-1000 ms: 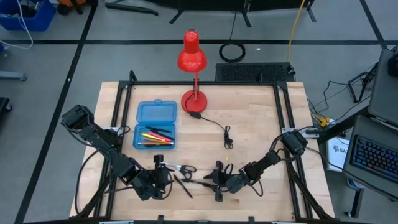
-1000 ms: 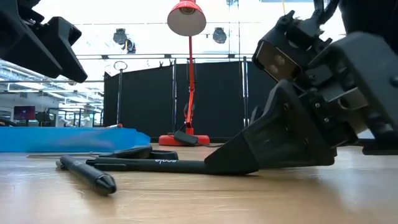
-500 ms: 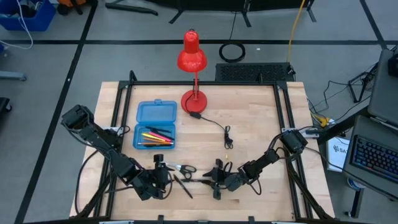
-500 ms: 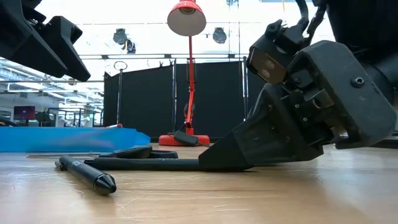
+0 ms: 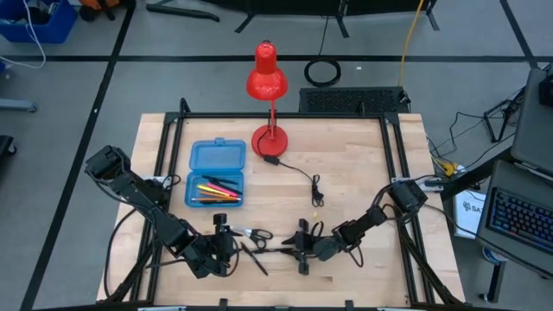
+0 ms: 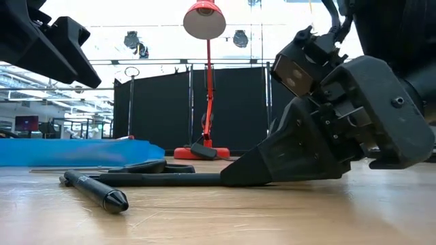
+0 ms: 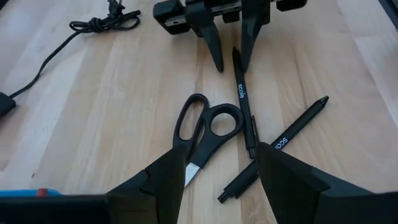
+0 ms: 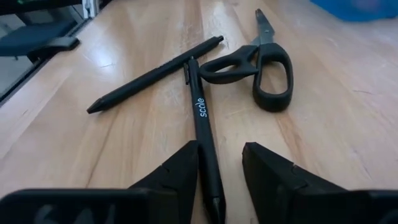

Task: Pick & place school supplies into a supply box
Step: Put the black pen into the blue supply box

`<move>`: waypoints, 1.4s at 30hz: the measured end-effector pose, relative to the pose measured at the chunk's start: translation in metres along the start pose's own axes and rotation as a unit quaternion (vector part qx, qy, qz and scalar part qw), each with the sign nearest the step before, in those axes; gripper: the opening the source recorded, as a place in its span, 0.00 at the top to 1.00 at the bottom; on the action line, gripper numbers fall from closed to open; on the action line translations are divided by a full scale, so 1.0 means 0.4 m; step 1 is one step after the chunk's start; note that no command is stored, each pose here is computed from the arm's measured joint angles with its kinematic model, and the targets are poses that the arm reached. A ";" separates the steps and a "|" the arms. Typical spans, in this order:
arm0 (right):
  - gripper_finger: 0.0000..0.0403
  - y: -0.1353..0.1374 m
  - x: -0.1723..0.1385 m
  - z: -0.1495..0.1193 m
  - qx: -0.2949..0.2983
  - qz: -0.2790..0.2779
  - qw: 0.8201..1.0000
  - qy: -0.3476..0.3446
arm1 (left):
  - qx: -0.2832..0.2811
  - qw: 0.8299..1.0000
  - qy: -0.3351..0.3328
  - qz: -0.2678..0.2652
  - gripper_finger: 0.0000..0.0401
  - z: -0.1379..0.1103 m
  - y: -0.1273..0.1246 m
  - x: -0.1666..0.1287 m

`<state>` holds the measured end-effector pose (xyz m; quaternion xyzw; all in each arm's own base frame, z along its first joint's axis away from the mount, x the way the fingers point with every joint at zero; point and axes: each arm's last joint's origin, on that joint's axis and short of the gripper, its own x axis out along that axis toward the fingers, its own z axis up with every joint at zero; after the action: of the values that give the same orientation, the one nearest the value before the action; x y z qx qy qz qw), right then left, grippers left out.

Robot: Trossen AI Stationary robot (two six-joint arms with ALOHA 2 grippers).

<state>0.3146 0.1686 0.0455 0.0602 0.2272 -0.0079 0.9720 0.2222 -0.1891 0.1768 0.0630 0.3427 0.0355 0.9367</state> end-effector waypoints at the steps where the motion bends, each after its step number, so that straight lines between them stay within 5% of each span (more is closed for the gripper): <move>1: 0.71 0.001 0.002 -0.001 0.002 0.003 1.000 -0.008 | 0.000 1.000 -0.001 0.002 0.50 0.000 0.000 0.000; 11: 0.72 0.004 0.024 -0.015 -0.042 0.029 0.998 -0.027 | 0.005 1.000 -0.011 -0.003 0.50 -0.024 0.005 0.011; 17: 0.73 -0.014 0.030 -0.025 -0.017 0.011 1.000 0.004 | -0.012 1.000 -0.009 -0.010 0.50 -0.055 0.023 0.031; 25: 0.95 -0.030 0.038 -0.027 0.003 0.018 0.999 0.026 | -0.029 0.999 -0.015 -0.013 0.50 -0.053 0.028 0.036; 42: 0.95 -0.020 0.035 -0.002 -0.004 0.040 0.999 -0.013 | -0.021 1.000 -0.020 -0.012 0.50 -0.051 0.027 0.036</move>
<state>0.3264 0.1609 0.0378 0.0650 0.2120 0.0310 0.9746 0.2196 -0.1750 0.1537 0.0395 0.3241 0.0301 0.9447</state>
